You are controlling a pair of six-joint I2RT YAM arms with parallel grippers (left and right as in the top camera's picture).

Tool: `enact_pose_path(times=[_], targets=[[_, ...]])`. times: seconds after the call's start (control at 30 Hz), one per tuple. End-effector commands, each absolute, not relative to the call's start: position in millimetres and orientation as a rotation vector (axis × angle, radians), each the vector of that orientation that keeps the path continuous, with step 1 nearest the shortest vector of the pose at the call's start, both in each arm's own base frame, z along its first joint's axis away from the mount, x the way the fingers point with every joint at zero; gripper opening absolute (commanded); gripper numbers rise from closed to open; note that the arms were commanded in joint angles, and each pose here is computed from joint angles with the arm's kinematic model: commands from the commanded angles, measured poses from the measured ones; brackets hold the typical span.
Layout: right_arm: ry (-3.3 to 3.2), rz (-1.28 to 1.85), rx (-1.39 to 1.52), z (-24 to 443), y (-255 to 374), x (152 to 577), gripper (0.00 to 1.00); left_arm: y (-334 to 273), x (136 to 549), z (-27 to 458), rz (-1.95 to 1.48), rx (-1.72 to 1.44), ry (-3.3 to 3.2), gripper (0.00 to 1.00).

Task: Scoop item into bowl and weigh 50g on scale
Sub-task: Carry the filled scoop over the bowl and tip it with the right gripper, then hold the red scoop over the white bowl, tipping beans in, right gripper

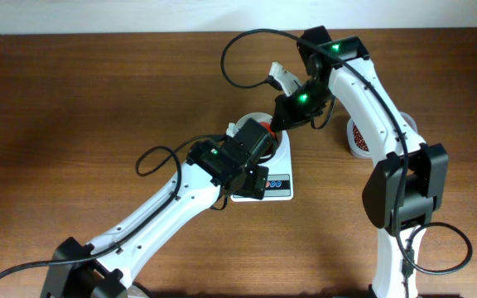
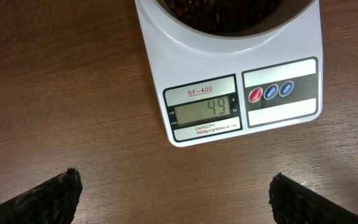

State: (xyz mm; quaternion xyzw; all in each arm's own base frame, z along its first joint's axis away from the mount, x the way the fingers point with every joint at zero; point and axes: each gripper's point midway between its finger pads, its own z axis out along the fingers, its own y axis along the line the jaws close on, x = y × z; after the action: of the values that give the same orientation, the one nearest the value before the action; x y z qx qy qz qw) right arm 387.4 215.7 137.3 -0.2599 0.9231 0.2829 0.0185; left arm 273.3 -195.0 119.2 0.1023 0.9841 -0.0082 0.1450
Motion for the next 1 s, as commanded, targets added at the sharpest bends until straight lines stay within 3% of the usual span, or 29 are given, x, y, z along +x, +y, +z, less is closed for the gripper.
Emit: enact_pose_path(times=[0.0,0.37,0.63,0.97], targets=[[2.77,0.955,-0.848,161,224,390,0.04,-193,273,119,-0.011,0.29,2.831,0.99],[2.711,0.768,-0.92,210,210,395,0.04,-193,273,119,-0.011,0.289,2.831,0.99],[2.739,0.704,-0.949,206,211,390,0.04,-193,273,119,-0.011,0.29,2.831,0.99],[2.769,0.315,-1.003,191,205,398,0.04,-193,273,119,-0.011,0.29,2.832,0.99]])
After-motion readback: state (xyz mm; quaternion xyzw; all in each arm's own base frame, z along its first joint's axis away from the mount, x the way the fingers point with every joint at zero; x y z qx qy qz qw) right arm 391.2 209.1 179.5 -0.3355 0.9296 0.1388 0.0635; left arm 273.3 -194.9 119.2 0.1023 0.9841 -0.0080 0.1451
